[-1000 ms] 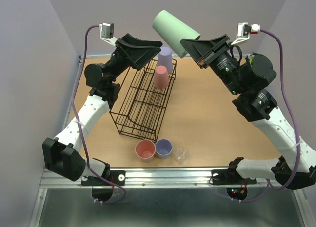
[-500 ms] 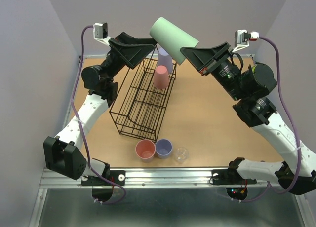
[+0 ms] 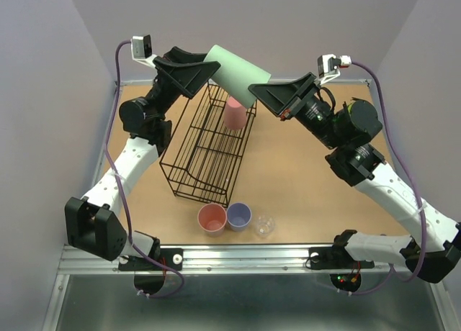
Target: Load the cups into the dish rack
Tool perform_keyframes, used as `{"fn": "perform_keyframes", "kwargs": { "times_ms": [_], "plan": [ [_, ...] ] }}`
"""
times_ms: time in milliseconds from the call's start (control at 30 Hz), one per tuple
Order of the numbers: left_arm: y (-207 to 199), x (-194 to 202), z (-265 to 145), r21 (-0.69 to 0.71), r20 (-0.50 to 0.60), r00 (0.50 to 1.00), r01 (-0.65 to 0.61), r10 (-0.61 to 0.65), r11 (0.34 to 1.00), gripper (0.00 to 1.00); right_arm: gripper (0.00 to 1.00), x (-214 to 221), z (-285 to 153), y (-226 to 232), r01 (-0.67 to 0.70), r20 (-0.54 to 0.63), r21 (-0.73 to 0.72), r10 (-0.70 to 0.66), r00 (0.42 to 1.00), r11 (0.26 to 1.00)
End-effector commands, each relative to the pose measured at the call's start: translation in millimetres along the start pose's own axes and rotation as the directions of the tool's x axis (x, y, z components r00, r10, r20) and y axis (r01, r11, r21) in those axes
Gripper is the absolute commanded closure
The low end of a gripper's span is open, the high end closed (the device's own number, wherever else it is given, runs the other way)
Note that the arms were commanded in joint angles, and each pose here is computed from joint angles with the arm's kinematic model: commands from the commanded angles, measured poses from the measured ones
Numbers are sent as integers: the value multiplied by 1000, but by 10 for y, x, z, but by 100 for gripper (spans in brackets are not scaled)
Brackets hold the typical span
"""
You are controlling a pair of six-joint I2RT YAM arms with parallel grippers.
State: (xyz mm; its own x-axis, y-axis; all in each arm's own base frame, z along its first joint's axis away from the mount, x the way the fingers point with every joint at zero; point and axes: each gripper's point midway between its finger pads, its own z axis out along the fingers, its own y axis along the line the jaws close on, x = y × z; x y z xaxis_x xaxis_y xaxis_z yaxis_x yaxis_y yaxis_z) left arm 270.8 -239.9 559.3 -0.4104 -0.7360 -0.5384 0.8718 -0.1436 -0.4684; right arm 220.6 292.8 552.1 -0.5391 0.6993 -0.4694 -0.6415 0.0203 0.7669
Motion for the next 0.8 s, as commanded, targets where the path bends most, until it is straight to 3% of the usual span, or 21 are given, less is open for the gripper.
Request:
{"fn": "perform_keyframes", "kwargs": {
  "times_ms": [0, 133, 233, 400, 433, 533, 567, 633, 767],
  "plan": [
    [-458, -163, 62, 152, 39, 998, -53, 48, 987, 1, 100, -38, -5, 287, -8, 2, -121, 8, 1000, 993],
    [-431, -166, 67, 144, 32, 998, -55, 51, 988, 2, 100, -15, 11, 262, -15, -4, -125, 15, 1000, 992],
    [-413, -147, 74, 140, 22, 998, -54, 52, 989, 9, 100, -2, 26, 234, -19, -5, -123, 18, 1000, 992],
    [-370, -151, 80, 130, 26, 999, -48, 45, 990, 47, 100, 89, 61, 146, -38, -36, -122, 34, 999, 992],
    [-378, -160, 82, 131, 27, 999, -50, 46, 990, 59, 100, 99, 59, 134, -40, -39, -121, 36, 999, 992],
    [-342, -167, 93, 122, 27, 999, -46, 43, 992, 80, 100, 141, 46, 72, -42, -50, -108, 37, 998, 993],
    [-328, -173, 93, 117, 28, 999, -48, 45, 992, 92, 99, 154, 33, 28, -38, -49, -95, 34, 998, 995],
    [-308, -179, 90, 103, 27, 999, -47, 45, 993, 100, 100, 157, 16, -30, -25, -46, -66, 22, 999, 997],
    [-163, -232, 15, 35, 27, 998, -65, 64, 997, 100, 68, 193, -94, -327, 53, -62, 86, -47, 997, 995]
  ]
}}
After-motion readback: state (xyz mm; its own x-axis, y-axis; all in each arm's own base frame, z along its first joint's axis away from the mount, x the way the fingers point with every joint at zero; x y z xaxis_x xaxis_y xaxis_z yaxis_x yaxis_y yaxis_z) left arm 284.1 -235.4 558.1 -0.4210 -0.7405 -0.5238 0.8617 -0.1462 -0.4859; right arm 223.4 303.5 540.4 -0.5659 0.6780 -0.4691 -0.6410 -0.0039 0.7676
